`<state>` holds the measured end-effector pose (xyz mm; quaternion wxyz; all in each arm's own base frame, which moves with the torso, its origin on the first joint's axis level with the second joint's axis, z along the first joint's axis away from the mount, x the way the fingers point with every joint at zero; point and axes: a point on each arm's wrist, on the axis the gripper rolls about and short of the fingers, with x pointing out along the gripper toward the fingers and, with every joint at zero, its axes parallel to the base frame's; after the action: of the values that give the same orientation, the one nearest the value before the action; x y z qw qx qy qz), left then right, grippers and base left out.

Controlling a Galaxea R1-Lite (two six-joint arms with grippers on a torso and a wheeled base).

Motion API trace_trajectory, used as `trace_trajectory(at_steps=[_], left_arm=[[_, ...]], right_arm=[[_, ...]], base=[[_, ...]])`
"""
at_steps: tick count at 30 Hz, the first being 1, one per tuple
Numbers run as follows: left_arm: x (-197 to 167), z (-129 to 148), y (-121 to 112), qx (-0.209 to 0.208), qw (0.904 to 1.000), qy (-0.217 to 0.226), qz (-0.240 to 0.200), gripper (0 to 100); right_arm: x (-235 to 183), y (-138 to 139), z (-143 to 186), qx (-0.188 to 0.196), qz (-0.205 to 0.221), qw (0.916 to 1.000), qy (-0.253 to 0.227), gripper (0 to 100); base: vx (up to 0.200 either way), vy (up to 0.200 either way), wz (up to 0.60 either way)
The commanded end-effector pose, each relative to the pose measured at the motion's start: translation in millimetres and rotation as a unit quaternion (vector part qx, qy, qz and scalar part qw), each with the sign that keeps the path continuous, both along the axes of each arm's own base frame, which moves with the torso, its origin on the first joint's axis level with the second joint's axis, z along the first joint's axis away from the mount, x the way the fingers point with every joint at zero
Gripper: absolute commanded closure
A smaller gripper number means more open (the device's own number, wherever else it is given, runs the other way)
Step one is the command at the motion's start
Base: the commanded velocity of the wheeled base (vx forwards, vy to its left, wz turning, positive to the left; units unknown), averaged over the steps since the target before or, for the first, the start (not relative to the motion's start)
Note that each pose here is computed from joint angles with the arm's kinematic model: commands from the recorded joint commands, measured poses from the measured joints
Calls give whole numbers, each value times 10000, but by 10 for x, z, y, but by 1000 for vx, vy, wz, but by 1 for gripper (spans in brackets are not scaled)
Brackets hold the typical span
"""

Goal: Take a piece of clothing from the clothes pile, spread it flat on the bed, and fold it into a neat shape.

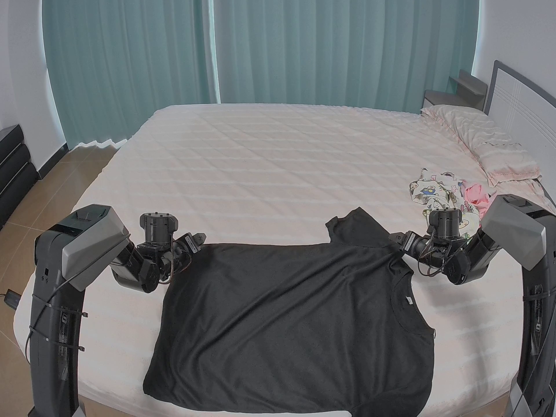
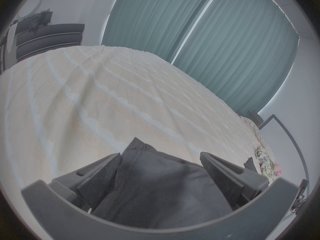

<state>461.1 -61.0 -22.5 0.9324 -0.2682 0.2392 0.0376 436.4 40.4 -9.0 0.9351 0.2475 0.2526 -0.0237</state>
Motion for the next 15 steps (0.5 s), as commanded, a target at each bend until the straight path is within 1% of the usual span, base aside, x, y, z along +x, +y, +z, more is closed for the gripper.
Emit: trace_trajectory(at_steps=[1, 3, 4, 8, 12, 15], left_arm=[[66, -100, -33, 48, 10000, 75, -33, 0], [119, -91, -11, 127, 9999, 62, -63, 0], [127, -90, -12, 141, 9999, 69, -70, 100], [140, -100, -13, 165, 9998, 113, -54, 100], [171, -50, -1, 173, 9998, 13, -14, 100], [186, -4, 42, 180, 9998, -41, 43, 100]], right_arm=[[3, 6, -17, 33, -13, 10000, 15, 0], [3, 6, -10, 101, -50, 9999, 14, 0], [6, 6, -7, 119, -51, 9999, 8, 0], [28, -4, -18, 154, -67, 9999, -4, 0], [81, 8, -133, 153, -54, 9999, 50, 0], [156, 20, -186, 143, -72, 9999, -5, 0]], base=[[0, 0, 0], [0, 0, 0], [0, 0, 0], [0, 0, 0], [0, 0, 0], [0, 0, 0]])
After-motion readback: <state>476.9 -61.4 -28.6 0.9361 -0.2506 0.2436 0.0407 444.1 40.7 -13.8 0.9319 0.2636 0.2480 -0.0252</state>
